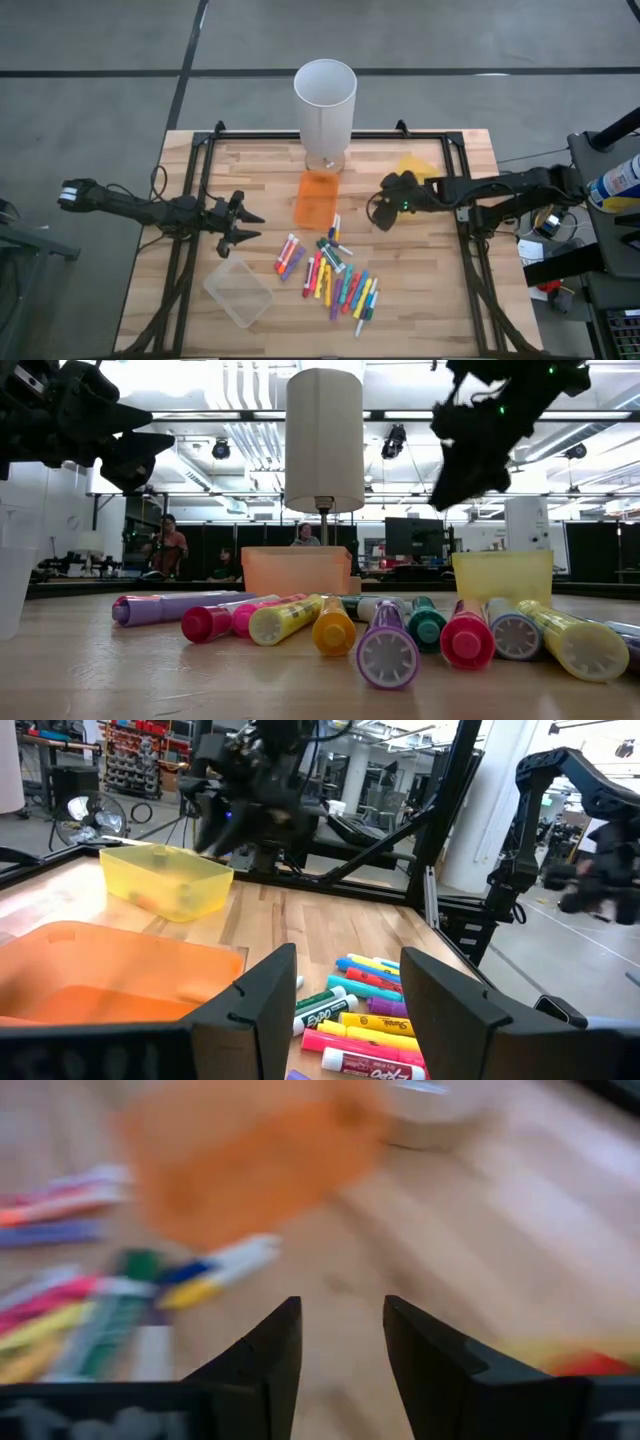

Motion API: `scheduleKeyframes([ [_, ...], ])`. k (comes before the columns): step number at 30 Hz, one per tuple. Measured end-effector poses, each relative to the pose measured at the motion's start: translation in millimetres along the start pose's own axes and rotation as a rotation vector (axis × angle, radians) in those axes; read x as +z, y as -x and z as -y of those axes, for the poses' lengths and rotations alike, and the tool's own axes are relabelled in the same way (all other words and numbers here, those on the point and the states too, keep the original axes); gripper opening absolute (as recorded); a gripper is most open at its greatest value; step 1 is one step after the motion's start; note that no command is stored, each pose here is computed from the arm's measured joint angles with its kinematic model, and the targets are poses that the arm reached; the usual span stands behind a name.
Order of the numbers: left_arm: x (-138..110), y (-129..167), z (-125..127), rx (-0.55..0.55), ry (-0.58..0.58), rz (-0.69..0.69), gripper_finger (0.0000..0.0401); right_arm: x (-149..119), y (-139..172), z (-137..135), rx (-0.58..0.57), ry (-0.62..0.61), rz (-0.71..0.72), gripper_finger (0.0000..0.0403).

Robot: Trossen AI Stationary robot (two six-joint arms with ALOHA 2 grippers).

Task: Pick & Place Markers
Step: Put the top small purple marker pen into the yellow bin

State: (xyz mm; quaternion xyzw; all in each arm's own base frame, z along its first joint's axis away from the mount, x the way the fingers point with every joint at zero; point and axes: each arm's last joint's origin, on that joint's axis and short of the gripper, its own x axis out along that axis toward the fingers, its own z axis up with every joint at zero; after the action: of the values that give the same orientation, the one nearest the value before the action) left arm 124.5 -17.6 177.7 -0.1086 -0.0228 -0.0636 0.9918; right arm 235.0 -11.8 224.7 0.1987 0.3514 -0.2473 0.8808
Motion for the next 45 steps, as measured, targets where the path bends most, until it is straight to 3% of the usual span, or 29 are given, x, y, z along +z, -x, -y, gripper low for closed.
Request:
scheduleKeyframes([
  [9, 0, 0, 0, 0.000, 0.000, 0.000, 0.0174, -5, -10, -32, 0.211, 0.017, 0.016, 0.0125],
  [16, 0, 0, 0, 0.000, 0.000, 0.000, 0.0174, -16, -36, -61, 0.276, 0.016, -0.076, 0.0126],
  [31, 0, 0, 0, -0.002, 0.000, 0.000, 0.0174, -15, -81, -117, 0.120, 0.201, -0.326, 0.0124],
  [45, 0, 0, 0, 0.001, 0.000, 0.000, 0.0174, -28, -101, -119, 0.071, 0.216, -0.403, 0.0118],
])
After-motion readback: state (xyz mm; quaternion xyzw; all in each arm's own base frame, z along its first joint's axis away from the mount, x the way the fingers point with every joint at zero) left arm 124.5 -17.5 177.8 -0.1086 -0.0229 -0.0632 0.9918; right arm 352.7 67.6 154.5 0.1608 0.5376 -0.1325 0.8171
